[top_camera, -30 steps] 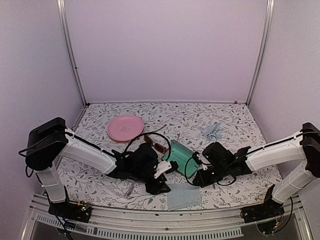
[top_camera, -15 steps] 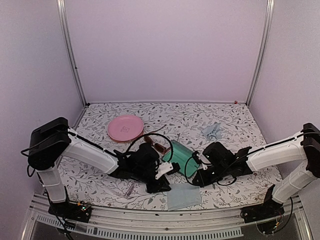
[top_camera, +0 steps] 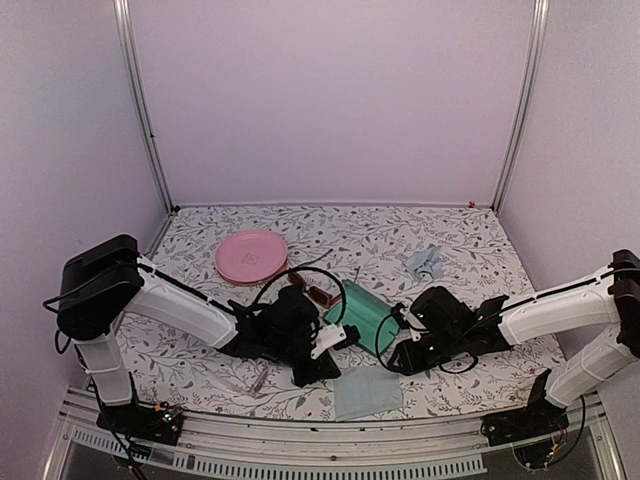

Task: Organize the sunglasses
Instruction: Adjust the glasses cleaning cloth at the center of the board, then pick up the corner of the glasses cleaning cloth from the corner of the board.

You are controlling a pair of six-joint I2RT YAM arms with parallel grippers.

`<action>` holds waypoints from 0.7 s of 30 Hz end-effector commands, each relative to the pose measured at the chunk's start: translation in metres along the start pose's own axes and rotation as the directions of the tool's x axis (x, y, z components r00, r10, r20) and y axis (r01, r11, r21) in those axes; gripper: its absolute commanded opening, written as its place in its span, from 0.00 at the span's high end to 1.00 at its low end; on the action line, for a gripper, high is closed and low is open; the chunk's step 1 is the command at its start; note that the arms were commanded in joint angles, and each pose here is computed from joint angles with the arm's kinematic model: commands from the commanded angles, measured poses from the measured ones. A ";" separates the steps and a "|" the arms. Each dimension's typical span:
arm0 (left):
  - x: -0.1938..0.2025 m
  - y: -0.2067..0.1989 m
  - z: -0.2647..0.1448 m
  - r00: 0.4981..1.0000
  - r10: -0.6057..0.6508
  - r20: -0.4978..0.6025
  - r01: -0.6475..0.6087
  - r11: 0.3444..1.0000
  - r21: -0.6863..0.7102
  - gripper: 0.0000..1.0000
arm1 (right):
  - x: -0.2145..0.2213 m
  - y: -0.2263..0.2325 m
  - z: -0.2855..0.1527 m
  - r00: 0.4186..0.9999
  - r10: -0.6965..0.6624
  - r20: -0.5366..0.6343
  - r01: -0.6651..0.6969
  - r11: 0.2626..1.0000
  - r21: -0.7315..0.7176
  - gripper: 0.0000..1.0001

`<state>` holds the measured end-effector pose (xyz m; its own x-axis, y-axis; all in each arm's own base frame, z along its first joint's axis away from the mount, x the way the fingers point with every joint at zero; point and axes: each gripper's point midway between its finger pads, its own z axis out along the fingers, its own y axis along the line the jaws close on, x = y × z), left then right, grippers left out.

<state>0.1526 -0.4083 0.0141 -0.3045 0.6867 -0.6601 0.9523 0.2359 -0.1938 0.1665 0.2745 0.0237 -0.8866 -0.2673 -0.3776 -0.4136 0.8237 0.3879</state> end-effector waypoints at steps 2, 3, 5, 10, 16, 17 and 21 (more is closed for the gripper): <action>0.010 0.003 0.005 0.999 -0.027 -0.023 0.026 1.000 -0.011 0.95 | 0.004 -0.006 0.007 1.000 -0.014 -0.010 0.014 0.999 0.032 0.69; 0.009 0.003 0.005 0.999 -0.030 -0.019 0.030 1.000 -0.011 0.96 | 0.005 -0.007 0.009 1.000 -0.013 -0.015 0.013 0.999 0.032 0.69; 0.008 0.003 0.004 0.999 -0.032 -0.013 0.032 0.999 -0.010 0.97 | 0.008 -0.007 0.012 1.000 -0.015 -0.025 0.016 0.999 0.029 0.69; 0.008 0.001 0.005 0.999 -0.034 -0.011 0.033 0.999 -0.006 1.00 | 0.010 -0.005 0.018 0.999 -0.017 -0.038 0.018 1.000 0.011 0.72; 0.008 0.002 0.004 0.999 -0.033 -0.011 0.033 0.999 -0.012 1.00 | 0.012 -0.001 0.017 0.999 -0.023 -0.039 0.022 1.000 -0.018 0.79; 0.008 0.002 0.004 0.999 -0.034 -0.011 0.034 0.999 -0.013 1.00 | 0.012 0.000 0.016 0.999 -0.025 -0.037 0.024 0.999 -0.024 0.79; 0.008 0.002 0.004 0.999 -0.035 -0.011 0.035 0.999 -0.015 1.00 | 0.013 0.001 0.013 0.999 -0.038 -0.027 0.037 0.999 -0.038 0.85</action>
<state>0.1529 -0.4087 0.0141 -0.3308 0.6768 -0.6577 0.9433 0.2571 -0.2098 0.1703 0.2873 0.0170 -0.8753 -0.2748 -0.3980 -0.4387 0.7975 0.4142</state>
